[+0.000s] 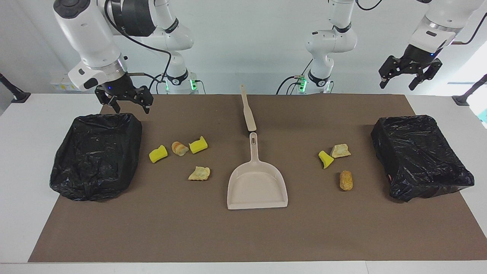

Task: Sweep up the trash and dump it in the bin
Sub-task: 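Reach the right gripper to the beige dustpan handle and grasp it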

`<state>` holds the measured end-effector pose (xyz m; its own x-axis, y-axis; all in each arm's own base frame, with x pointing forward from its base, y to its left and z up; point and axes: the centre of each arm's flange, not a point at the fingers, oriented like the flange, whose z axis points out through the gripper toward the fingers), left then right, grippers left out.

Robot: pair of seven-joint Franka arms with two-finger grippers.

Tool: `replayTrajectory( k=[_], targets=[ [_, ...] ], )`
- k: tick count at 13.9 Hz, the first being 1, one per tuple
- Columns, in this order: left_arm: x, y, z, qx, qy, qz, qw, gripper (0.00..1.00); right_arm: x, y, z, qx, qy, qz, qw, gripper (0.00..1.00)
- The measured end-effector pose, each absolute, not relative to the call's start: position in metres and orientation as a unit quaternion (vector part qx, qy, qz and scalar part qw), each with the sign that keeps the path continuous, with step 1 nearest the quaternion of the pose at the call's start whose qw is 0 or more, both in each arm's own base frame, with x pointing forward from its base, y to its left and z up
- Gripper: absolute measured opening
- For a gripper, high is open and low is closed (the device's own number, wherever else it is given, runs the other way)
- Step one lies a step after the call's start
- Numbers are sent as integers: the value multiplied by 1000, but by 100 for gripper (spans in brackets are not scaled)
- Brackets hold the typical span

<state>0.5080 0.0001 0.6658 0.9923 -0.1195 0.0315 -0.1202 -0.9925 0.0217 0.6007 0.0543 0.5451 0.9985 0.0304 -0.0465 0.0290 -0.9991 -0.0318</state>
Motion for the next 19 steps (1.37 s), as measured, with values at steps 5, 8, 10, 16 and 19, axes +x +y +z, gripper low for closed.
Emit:
replayTrajectory(
  k=[5,8,10,16,19],
  targets=[
    [508,0,665,998,-60,14,12,100,616,126,514,-999,-6,5,34,100],
    [507,0,663,998,-60,12,12,100,613,185,500,-999,5,-4,38,100],
    [506,0,664,998,-60,12,12,100,610,215,489,-999,14,-10,41,100],
    [502,0,657,998,-60,5,12,100,606,304,439,-998,5,-29,48,100],
    [502,0,657,998,-60,5,12,100,601,358,400,-998,13,-43,36,100]
  ],
)
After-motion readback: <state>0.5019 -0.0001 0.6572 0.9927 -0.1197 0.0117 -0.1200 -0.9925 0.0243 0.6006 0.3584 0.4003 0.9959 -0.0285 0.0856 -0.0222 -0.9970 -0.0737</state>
